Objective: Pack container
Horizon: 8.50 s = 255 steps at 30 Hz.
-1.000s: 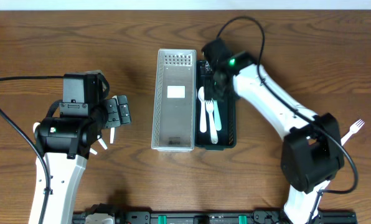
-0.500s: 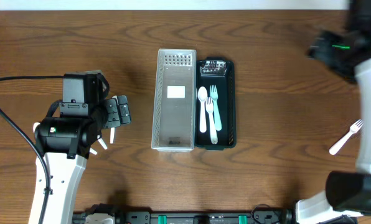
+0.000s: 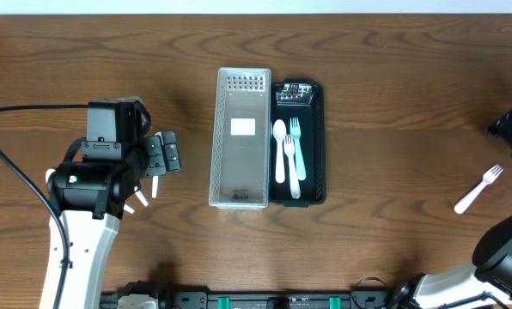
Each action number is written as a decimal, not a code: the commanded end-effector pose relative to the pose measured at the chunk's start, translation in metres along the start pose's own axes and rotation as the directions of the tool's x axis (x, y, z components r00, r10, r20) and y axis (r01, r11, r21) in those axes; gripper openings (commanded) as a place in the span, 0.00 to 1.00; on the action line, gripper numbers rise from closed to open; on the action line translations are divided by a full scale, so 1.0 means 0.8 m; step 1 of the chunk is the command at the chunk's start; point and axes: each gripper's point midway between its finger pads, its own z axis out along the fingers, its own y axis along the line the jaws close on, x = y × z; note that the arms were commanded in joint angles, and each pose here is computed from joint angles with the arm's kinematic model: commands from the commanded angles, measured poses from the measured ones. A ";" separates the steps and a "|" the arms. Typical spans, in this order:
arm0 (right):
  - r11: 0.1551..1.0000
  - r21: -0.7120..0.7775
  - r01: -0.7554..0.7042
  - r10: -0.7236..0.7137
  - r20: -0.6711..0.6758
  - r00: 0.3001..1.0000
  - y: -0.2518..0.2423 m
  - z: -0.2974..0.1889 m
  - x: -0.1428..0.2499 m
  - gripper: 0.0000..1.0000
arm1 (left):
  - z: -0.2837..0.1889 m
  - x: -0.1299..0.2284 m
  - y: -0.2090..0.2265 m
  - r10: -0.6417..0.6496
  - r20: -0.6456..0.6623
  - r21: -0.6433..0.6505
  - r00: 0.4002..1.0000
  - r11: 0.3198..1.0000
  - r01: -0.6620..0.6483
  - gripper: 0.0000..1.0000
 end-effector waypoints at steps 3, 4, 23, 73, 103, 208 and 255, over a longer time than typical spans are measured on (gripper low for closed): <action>0.999 -0.006 0.039 -0.039 -0.052 0.998 -0.023 0.053 0.025 0.95 | -0.007 -0.007 0.000 0.006 0.019 0.003 1.000 1.000 -0.006 0.98; 0.999 -0.019 0.029 -0.030 -0.053 0.998 -0.024 0.060 0.027 0.95 | -0.007 -0.007 0.000 0.006 0.019 0.003 1.000 1.000 -0.006 0.98; 0.994 -0.093 0.055 -0.059 -0.044 0.997 -0.018 0.130 0.042 0.94 | -0.007 -0.007 0.000 0.006 0.019 0.003 1.000 1.000 -0.006 0.98; 0.886 -0.308 0.346 -0.325 0.121 0.938 0.156 -0.041 0.050 0.01 | -0.008 -0.014 -0.002 0.004 0.043 0.007 0.999 1.000 -0.004 0.98; 0.525 -0.299 0.797 -0.803 0.136 0.580 0.386 -0.062 0.380 0.45 | -0.007 -0.014 -0.001 0.004 0.041 0.007 0.999 1.000 -0.004 0.98; 0.727 -0.214 0.653 -0.580 0.318 0.750 0.202 -0.194 0.056 0.86 | 0.093 -0.004 -0.184 0.223 -0.255 0.210 0.941 0.963 -0.171 0.06; 0.756 -0.177 0.631 -0.577 0.275 0.769 0.179 -0.186 0.052 0.88 | 0.175 0.073 0.135 -0.676 -0.348 -0.354 0.650 0.736 0.576 1.00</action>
